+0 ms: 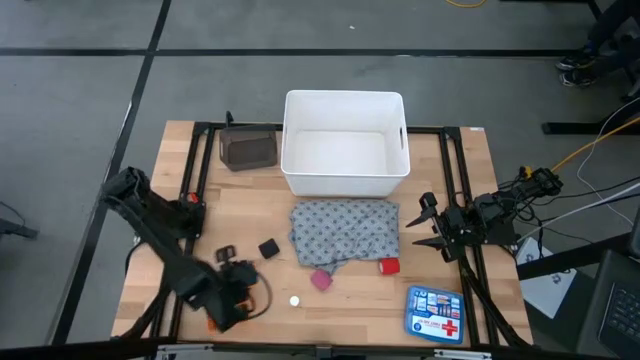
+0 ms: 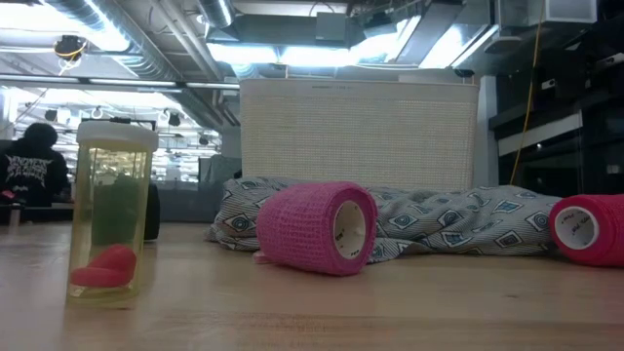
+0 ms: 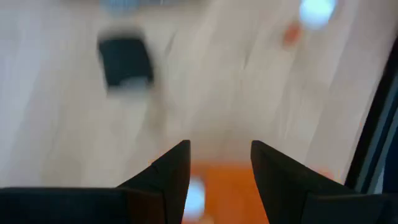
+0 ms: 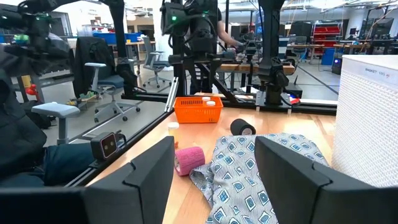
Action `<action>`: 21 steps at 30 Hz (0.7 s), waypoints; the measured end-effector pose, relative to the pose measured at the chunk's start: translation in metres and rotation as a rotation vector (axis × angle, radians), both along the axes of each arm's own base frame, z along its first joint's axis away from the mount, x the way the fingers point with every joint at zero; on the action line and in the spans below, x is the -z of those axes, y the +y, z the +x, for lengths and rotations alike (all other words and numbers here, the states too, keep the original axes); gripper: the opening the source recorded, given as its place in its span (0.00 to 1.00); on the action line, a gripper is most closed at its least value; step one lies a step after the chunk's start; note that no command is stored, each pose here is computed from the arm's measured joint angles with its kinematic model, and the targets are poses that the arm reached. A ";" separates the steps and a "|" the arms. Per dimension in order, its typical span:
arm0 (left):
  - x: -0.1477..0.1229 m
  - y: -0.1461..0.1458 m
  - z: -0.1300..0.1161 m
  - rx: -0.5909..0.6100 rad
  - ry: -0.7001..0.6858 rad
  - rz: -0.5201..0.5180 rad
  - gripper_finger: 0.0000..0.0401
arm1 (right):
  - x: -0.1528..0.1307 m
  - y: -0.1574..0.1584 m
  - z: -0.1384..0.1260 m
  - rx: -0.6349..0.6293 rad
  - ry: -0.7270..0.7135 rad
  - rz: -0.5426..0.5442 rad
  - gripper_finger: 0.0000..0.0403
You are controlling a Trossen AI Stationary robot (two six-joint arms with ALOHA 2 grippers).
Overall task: Pick & Place Medicine items
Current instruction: Put the yellow pill bottle into the orange bin
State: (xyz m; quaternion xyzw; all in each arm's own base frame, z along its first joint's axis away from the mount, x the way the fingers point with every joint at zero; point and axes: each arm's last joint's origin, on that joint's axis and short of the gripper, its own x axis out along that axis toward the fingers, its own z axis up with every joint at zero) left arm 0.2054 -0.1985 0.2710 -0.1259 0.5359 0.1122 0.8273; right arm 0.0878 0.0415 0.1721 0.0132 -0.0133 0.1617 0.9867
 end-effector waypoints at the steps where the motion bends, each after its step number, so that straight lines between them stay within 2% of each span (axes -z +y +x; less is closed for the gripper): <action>1: -0.001 0.004 0.008 0.014 -0.035 0.009 0.41 | 0.000 0.000 0.000 0.000 0.001 0.000 0.56; 4: -0.005 0.016 0.031 0.042 -0.122 0.007 0.41 | 0.000 0.000 0.000 0.000 0.001 0.000 0.56; 8: -0.009 0.030 0.054 0.133 -0.162 -0.067 0.43 | 0.000 0.000 0.000 0.000 0.000 0.000 0.56; 10: -0.009 0.037 0.061 0.147 -0.164 -0.100 0.44 | 0.000 0.000 0.000 0.000 0.000 0.000 0.56; 14: -0.009 0.049 0.068 0.131 -0.159 -0.095 0.48 | 0.000 0.000 0.000 0.000 0.000 0.000 0.56; 17: -0.002 0.053 0.076 0.106 -0.154 -0.077 0.49 | 0.000 0.000 0.000 0.000 0.000 0.000 0.56; 21: 0.019 0.048 0.090 0.120 -0.099 -0.058 0.49 | 0.000 0.000 0.000 0.000 0.000 0.000 0.56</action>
